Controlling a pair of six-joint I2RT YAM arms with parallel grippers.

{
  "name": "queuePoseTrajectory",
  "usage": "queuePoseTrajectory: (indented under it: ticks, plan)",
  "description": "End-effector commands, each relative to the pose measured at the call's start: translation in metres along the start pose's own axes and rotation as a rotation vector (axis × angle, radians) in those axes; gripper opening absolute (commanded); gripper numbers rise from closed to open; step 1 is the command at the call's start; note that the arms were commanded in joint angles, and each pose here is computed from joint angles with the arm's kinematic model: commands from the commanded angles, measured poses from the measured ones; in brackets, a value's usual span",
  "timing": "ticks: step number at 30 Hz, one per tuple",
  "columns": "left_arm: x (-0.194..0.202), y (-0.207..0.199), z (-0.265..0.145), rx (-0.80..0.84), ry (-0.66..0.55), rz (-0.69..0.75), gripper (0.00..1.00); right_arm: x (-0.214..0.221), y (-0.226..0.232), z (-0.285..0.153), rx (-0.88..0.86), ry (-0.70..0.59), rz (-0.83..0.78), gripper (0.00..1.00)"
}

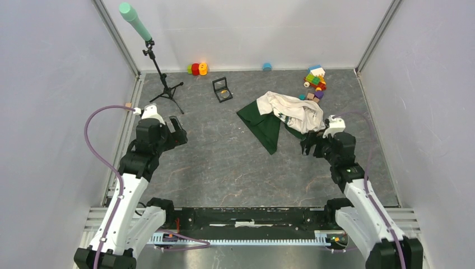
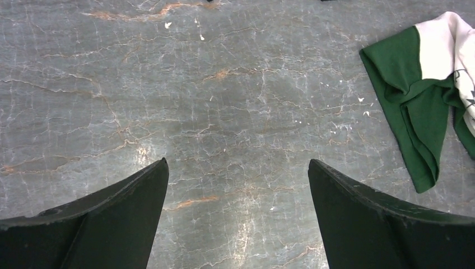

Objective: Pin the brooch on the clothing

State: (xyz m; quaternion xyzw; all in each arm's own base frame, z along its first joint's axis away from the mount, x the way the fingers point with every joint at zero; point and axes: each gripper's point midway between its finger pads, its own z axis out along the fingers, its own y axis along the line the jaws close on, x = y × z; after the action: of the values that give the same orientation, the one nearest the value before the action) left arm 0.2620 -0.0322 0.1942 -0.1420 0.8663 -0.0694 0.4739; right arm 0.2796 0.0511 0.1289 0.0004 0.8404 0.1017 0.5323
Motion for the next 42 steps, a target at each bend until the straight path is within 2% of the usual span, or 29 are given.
queuePoseTrajectory:
  ticks: [1, 5, 9, 17, 24, 32, 33, 35, 37, 38, 42]
  plan:
    - [-0.01, -0.009, -0.009, 0.056, -0.044, -0.001, 1.0, 0.024, 0.035, 0.017, -0.191, 0.056, 0.076, 0.95]
    - [-0.012, -0.015, -0.012, 0.098, -0.063, -0.001, 1.0, 0.054, 0.037, 0.028, -0.157, 0.18, 0.024, 0.91]
    - [-0.01, -0.019, -0.012, 0.12, -0.051, 0.001, 1.0, 0.068, 0.039, 0.034, -0.098, 0.23, -0.032, 0.87]
    - [-0.007, -0.023, -0.01, 0.139, -0.03, 0.0, 1.0, 0.091, 0.066, 0.051, -0.066, 0.29, -0.15, 0.79]
    - [-0.004, -0.023, -0.007, 0.138, -0.016, 0.002, 1.0, 0.087, 0.106, 0.079, -0.122, 0.285, -0.226, 0.76]
    - [0.0, -0.022, -0.001, 0.126, 0.011, 0.002, 1.0, 0.088, 0.114, 0.121, -0.085, 0.325, -0.313, 0.71]
    - [0.001, -0.022, 0.0, 0.126, 0.016, 0.002, 1.0, 0.09, 0.115, 0.125, -0.088, 0.331, -0.319, 0.68]
    - [0.002, -0.022, 0.002, 0.123, 0.024, 0.002, 1.0, 0.09, 0.12, 0.131, -0.104, 0.339, -0.327, 0.51]
    - [0.002, -0.021, 0.003, 0.122, 0.027, -0.001, 1.0, 0.088, 0.125, 0.134, -0.121, 0.343, -0.335, 0.12]
    - [0.001, -0.022, 0.002, 0.124, 0.027, -0.002, 1.0, 0.086, 0.125, 0.133, -0.123, 0.34, -0.336, 0.0]
    - [0.002, -0.028, 0.003, 0.163, 0.036, -0.006, 1.0, 0.075, 0.129, 0.117, -0.16, 0.305, -0.346, 0.0]
